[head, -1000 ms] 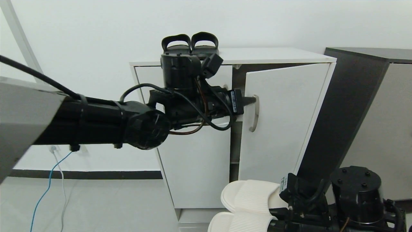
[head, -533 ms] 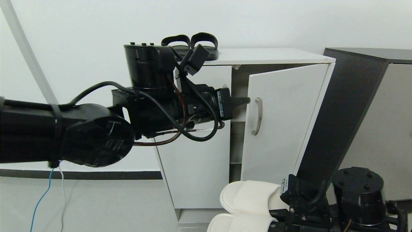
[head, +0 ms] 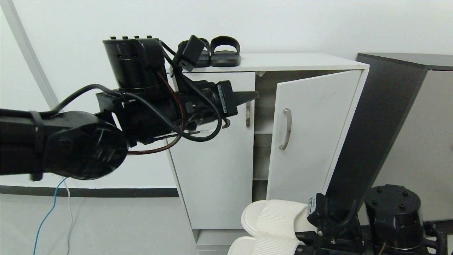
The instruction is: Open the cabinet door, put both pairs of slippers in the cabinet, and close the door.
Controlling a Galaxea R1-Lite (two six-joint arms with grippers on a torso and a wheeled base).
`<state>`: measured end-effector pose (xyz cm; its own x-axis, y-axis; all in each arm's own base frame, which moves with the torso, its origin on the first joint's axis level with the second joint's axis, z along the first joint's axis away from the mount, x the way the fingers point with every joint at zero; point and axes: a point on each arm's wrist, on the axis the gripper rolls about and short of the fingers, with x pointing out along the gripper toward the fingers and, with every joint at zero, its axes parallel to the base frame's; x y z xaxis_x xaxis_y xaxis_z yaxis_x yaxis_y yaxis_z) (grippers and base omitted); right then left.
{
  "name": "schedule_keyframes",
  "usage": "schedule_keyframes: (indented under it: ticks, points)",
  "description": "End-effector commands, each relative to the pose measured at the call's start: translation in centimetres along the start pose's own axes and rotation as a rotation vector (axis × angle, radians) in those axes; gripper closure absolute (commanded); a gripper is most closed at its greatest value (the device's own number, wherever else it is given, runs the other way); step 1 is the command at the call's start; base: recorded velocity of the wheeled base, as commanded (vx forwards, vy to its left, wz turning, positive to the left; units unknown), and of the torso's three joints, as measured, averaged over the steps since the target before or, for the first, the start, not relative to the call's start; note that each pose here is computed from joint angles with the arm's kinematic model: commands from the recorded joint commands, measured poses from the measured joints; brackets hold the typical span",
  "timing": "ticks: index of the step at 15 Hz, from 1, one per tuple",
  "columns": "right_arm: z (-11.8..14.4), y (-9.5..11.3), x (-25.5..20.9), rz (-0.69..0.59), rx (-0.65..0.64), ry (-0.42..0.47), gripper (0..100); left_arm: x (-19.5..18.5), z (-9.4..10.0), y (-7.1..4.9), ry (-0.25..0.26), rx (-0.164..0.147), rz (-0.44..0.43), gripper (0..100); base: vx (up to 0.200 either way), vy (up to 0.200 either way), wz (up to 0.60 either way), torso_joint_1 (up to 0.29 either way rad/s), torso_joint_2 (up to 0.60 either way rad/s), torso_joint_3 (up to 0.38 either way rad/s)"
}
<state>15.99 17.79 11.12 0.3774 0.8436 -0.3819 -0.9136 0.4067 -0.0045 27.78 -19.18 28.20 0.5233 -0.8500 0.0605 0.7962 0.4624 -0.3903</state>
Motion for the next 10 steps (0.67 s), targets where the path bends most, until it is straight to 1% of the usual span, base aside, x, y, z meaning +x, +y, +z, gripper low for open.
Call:
schedule_keyframes:
  ticks: [1,2,3,4,6,10]
  points:
    - [0.0,0.2,0.0,0.007,-0.002,0.001,100,2.9,-0.6,2.0,-0.004,-0.033,0.004,100,0.0,0.0,0.0,0.0,0.0,0.0]
    - [0.0,0.2,0.1,0.007,-0.003,0.002,100,4.0,-0.7,2.5,-0.007,-0.032,0.005,100,0.0,0.0,0.0,0.0,0.0,0.0]
    - [-0.1,0.2,0.1,0.009,-0.002,0.005,100,4.8,-0.9,2.7,-0.006,-0.032,-0.002,100,0.0,0.0,0.0,0.0,0.0,0.0]
    - [-0.2,0.3,0.1,0.011,-0.002,0.008,100,5.8,-1.2,3.2,-0.004,-0.033,-0.002,100,0.0,0.0,0.0,0.0,0.0,0.0]
    - [-0.2,0.3,0.1,0.01,-0.002,0.008,100,6.8,-1.5,3.5,0.001,-0.034,-0.007,100,0.0,0.0,0.0,0.0,0.0,0.0]
    - [-0.1,0.6,0.2,0.019,-0.008,0.009,100,7.1,-1.3,3.6,-0.004,-0.032,-0.009,100,0.0,0.0,0.0,0.0,0.0,0.0]
